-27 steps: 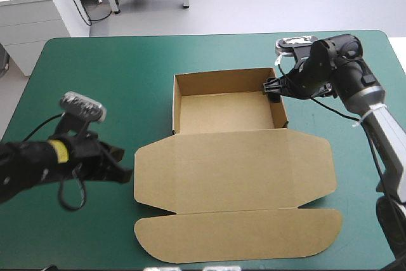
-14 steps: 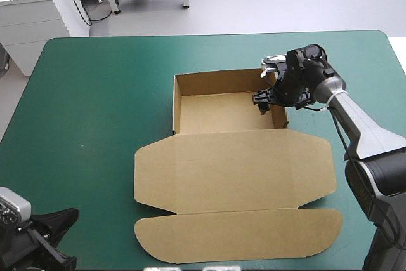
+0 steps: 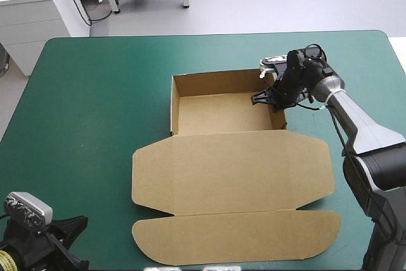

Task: Fold the box

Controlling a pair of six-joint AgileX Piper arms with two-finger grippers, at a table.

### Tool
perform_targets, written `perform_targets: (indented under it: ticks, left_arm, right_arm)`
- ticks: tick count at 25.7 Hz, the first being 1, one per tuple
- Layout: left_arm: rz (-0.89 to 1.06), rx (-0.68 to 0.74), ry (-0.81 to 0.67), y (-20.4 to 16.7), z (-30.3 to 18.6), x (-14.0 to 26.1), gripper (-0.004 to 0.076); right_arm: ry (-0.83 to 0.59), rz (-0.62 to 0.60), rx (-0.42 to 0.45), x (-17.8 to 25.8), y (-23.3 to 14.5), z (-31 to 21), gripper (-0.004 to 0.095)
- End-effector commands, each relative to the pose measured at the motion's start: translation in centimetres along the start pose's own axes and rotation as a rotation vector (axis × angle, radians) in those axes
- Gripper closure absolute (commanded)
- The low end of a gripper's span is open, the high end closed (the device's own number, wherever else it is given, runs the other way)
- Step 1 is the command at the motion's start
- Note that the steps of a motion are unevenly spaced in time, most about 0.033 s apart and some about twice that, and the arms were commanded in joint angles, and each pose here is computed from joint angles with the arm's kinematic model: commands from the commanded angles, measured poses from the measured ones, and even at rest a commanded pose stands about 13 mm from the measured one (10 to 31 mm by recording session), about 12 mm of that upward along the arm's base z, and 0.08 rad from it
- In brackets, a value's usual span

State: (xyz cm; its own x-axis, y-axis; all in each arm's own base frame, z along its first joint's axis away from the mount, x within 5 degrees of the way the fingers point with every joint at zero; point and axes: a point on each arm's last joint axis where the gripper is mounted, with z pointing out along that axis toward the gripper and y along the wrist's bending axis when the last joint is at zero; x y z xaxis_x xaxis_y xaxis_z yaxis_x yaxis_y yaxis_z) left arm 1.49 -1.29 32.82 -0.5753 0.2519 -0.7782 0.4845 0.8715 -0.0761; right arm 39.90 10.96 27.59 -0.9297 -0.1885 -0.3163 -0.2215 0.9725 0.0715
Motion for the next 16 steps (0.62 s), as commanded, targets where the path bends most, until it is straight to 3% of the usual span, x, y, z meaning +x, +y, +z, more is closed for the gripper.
perform_targets:
  ticks: [1,6,10,16]
  left_arm:
    - [0.006,0.010,-0.073,-0.1,-0.3,-1.2,0.0732]
    - [0.004,0.014,-0.066,-0.2,-0.3,-1.1,0.0732]
    - [0.004,0.013,-0.061,-0.1,-0.3,-1.1,0.0732]
    - [0.004,0.015,-0.096,-0.2,-0.3,-1.4,0.0732]
  right_arm:
    - [-0.062,0.004,-0.005,-0.4,-0.7,-3.7,0.0927]
    - [-0.137,0.042,0.007,-1.7,-3.1,-7.4,0.0927]
    - [-0.316,0.163,0.098,-2.6,-9.9,-13.4,0.0927]
    - [-0.403,0.298,0.210,-0.9,-17.3,-16.4,0.0927]
